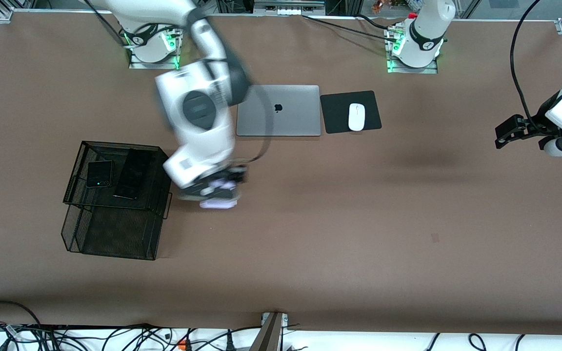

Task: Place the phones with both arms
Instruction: 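Carry the white phone into the basket with the right gripper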

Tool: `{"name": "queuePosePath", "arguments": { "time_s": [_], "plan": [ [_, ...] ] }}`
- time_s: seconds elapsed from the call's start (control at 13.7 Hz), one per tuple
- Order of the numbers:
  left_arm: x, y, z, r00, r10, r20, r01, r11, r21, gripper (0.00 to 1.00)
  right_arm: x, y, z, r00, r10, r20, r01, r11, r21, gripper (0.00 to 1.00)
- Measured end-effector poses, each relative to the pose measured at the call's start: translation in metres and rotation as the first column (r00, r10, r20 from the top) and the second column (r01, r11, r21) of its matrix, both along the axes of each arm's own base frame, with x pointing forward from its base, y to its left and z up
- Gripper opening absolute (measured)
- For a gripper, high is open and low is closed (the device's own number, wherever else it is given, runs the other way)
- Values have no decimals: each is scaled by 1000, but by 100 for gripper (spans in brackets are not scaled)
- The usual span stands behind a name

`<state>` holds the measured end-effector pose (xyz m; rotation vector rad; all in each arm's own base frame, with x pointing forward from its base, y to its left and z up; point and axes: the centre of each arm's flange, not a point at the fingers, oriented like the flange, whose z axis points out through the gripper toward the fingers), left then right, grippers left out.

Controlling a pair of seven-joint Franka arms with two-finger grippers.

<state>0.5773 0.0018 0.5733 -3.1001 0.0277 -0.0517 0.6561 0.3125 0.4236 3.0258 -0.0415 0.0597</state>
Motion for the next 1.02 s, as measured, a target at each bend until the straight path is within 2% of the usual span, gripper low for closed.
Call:
{"name": "queuePosePath", "arguments": {
  "time_s": [0.22,0.51,0.73,1.02],
  "plan": [
    [0,0,0,1000,0,0,0,1000,0,100,46,-121,-2,997,72,-26,-72,997,-3,85],
    [0,0,0,1000,0,0,0,1000,0,100,86,-228,-24,979,202,41,-202,979,-12,85],
    [0,0,0,1000,0,-1,0,1000,0,100,100,-251,-76,969,241,51,-242,970,11,85],
    [0,0,0,1000,0,-3,0,1000,0,100,98,-266,-134,971,236,29,-237,970,45,85]
  ]
}}
